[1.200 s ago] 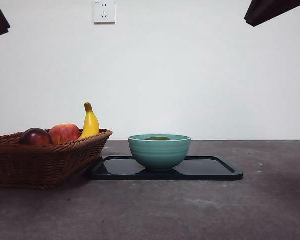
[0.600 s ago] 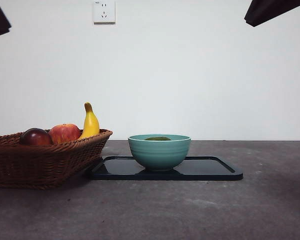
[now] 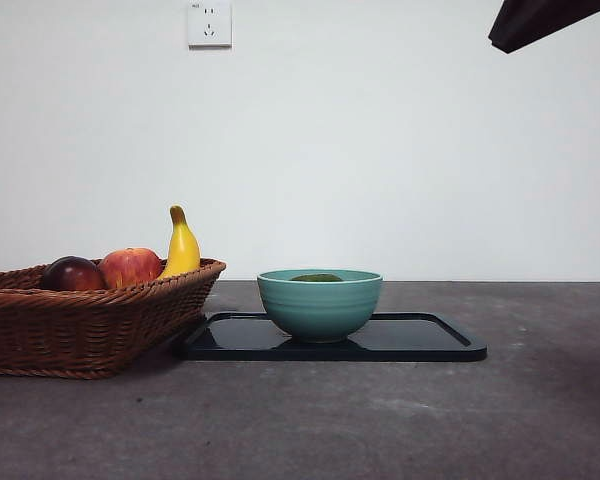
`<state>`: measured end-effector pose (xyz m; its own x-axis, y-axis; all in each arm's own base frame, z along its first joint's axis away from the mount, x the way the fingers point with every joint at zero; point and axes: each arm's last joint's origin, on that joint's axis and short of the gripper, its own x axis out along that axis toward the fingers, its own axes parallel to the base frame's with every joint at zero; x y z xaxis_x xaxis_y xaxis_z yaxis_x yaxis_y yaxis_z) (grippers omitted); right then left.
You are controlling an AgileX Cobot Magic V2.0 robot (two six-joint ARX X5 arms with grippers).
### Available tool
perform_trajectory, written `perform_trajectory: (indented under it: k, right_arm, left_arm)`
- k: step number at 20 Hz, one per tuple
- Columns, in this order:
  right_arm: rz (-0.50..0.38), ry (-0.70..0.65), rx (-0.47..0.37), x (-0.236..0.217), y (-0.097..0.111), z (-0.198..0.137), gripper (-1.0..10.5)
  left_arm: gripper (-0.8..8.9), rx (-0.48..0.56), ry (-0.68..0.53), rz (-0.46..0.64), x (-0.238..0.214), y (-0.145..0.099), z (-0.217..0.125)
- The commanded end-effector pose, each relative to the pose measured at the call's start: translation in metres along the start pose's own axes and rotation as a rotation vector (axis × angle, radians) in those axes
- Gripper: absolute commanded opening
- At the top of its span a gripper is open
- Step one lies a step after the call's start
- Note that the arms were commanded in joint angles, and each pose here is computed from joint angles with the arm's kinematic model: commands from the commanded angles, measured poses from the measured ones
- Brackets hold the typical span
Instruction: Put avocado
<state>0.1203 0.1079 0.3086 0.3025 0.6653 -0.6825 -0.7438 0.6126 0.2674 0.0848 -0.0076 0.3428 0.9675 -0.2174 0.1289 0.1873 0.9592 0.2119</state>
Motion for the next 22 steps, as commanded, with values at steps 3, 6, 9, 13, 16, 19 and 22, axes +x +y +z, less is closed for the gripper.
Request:
perform_trajectory:
  k: [3, 6, 9, 13, 16, 19, 22]
  right_arm:
    - [0.007, -0.008, 0.001, 0.0, 0.001, 0.003, 0.1]
    - [0.007, -0.008, 0.001, 0.0, 0.001, 0.003, 0.1]
    - [0.007, -0.008, 0.001, 0.0, 0.001, 0.003, 0.1]
    - [0.007, -0.008, 0.0, 0.0, 0.001, 0.003, 0.1]
    - [0.007, -0.008, 0.001, 0.0, 0.001, 0.003, 0.1]
    - [0.007, -0.008, 0.001, 0.0, 0.001, 0.003, 0.1]
    - [0.007, -0.008, 0.0, 0.0, 0.001, 0.003, 0.1]
  left_arm:
    - [0.07, 0.005, 0.03, 0.124, -0.007, -0.004, -0.05]
    - [0.07, -0.021, 0.028, 0.131, -0.007, -0.011, -0.088]
    - [0.07, -0.077, 0.04, 0.13, -0.008, -0.017, -0.121]
    - [0.07, -0.127, 0.076, 0.126, -0.01, -0.023, -0.15]
    - [0.07, -0.139, 0.097, 0.123, -0.011, -0.026, -0.163]
    - [0.07, -0.153, 0.127, 0.12, -0.012, -0.028, -0.173]
    - [0.07, -0.17, 0.176, 0.115, -0.013, -0.029, -0.177]
